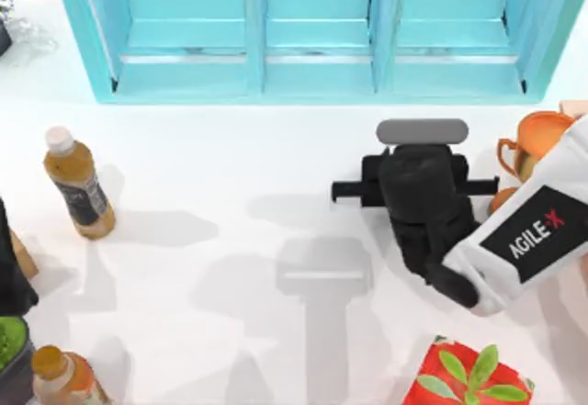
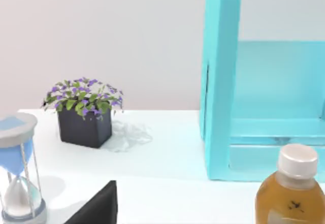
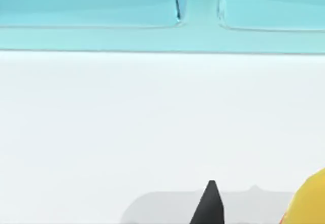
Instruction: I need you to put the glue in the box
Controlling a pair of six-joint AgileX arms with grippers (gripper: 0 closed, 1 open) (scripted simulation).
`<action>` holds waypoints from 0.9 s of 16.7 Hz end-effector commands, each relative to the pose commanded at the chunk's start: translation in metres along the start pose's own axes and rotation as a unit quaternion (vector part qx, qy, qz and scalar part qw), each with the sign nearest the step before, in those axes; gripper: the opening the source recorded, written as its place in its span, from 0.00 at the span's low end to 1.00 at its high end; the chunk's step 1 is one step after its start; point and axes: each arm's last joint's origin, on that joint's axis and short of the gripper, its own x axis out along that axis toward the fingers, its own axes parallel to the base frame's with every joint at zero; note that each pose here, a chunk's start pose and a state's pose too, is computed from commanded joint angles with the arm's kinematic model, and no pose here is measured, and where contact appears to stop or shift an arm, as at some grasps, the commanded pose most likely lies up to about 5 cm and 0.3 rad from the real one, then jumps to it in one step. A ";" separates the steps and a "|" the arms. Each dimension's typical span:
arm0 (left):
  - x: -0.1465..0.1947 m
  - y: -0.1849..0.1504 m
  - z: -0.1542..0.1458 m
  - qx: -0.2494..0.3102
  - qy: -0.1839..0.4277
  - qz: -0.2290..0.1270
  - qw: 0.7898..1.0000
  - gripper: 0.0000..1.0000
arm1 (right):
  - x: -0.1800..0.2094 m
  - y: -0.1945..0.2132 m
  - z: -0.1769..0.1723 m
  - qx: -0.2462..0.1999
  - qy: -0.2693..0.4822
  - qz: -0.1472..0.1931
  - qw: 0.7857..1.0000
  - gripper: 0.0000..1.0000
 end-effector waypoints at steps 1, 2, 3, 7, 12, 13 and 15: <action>0.000 0.000 0.000 0.000 0.000 0.000 1.000 1.00 | 0.000 0.000 0.000 0.000 0.000 0.000 1.000 0.17; 0.000 0.000 0.000 0.000 0.000 0.000 1.000 1.00 | 0.000 0.000 0.000 0.000 0.000 0.000 1.000 0.10; 0.000 0.000 0.000 0.000 0.000 0.000 1.000 1.00 | 0.000 0.000 0.000 0.000 0.000 0.000 1.000 0.02; 0.000 0.000 0.000 0.000 0.000 0.000 1.000 1.00 | 0.000 0.000 0.000 0.000 0.000 0.000 1.000 0.00; 0.000 0.000 0.000 0.000 0.000 0.000 1.000 1.00 | -0.001 0.001 0.000 0.000 0.000 0.001 1.000 0.00; 0.000 0.000 0.000 0.000 0.000 0.000 1.000 1.00 | -0.001 0.001 0.000 -0.001 0.001 0.001 1.000 0.00; 0.000 0.000 0.000 0.000 0.000 0.000 1.000 1.00 | -0.003 0.008 0.002 -0.007 0.005 0.009 1.000 0.00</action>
